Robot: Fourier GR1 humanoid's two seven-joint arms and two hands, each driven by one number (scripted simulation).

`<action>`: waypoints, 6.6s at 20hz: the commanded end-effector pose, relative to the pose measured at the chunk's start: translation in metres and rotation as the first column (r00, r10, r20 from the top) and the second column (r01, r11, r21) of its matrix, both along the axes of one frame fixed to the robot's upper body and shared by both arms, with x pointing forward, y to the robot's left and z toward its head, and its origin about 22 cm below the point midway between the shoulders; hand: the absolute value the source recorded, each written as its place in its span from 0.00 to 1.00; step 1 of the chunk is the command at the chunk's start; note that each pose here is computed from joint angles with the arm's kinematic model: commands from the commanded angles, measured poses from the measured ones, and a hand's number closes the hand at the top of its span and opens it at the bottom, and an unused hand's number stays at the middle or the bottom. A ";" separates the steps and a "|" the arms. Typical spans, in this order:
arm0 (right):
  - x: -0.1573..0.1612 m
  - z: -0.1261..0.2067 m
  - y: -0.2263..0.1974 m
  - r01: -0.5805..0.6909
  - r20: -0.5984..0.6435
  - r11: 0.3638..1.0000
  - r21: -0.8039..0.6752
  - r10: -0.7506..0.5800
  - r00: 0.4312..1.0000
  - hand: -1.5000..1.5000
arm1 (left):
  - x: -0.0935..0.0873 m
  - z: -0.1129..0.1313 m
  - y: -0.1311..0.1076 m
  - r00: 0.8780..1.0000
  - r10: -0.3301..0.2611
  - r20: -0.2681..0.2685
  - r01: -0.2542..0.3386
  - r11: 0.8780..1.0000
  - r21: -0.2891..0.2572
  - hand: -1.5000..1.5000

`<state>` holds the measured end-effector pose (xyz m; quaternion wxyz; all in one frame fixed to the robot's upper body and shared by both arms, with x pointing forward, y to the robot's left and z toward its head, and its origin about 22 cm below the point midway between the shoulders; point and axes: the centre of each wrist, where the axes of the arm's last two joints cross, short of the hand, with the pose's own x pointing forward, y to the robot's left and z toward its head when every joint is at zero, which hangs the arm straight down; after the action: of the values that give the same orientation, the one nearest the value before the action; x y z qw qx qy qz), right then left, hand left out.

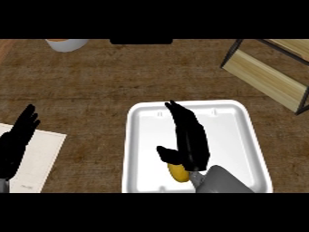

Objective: Pick the eggplant from the tray and place it in the tiered shelf

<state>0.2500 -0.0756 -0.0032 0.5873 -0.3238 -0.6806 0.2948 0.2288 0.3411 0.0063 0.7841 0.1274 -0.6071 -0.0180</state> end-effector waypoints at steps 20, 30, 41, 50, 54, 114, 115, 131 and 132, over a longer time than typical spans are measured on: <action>0.003 0.063 0.071 -0.143 -0.411 0.606 -0.782 -0.329 0.850 0.00 | -0.005 -0.005 0.015 1.000 -0.005 0.024 0.005 1.000 -0.002 0.50; 0.026 0.040 0.035 -0.151 -0.427 0.579 -0.801 -0.375 0.823 0.00 | 0.006 -0.008 0.013 1.000 -0.004 0.022 0.004 1.000 -0.002 0.50; 0.019 0.028 0.020 -0.142 -0.418 0.599 -0.788 -0.352 0.838 0.00 | -0.001 -0.012 0.024 1.000 -0.017 0.007 0.017 1.000 -0.011 0.50; 0.044 0.032 0.014 -0.159 -0.454 0.598 -0.786 -0.382 0.805 0.00 | -0.006 0.001 0.015 0.999 -0.034 0.009 0.034 0.999 -0.009 0.50; 0.053 0.005 0.000 -0.163 -0.473 0.631 -0.759 -0.362 0.803 1.00 | 0.001 0.006 0.009 1.000 -0.027 0.011 0.027 1.000 -0.007 0.50; 0.053 0.374 -0.172 0.676 0.156 0.724 -0.138 -0.658 0.737 1.00 | 0.004 -0.008 0.009 1.000 -0.006 0.027 0.005 1.000 0.008 0.50; 0.070 0.394 -0.154 0.705 0.141 0.693 -0.149 -0.691 0.709 1.00 | -0.003 -0.011 0.013 1.000 -0.012 0.014 0.012 1.000 0.001 0.50; 0.130 0.359 -0.234 0.760 0.172 0.630 -0.159 -0.740 0.650 1.00 | 0.016 0.004 0.000 0.999 -0.026 0.042 0.026 1.000 0.000 0.50; 0.133 0.341 -0.239 0.766 0.160 0.619 -0.173 -0.750 0.642 1.00 | 0.003 -0.007 0.023 1.000 -0.013 0.027 0.013 1.000 -0.008 0.50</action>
<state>0.3731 -0.2949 0.3557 0.5862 -0.6538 -0.4695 0.0919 0.2369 0.3470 0.0051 0.7758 0.1181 -0.6193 -0.0234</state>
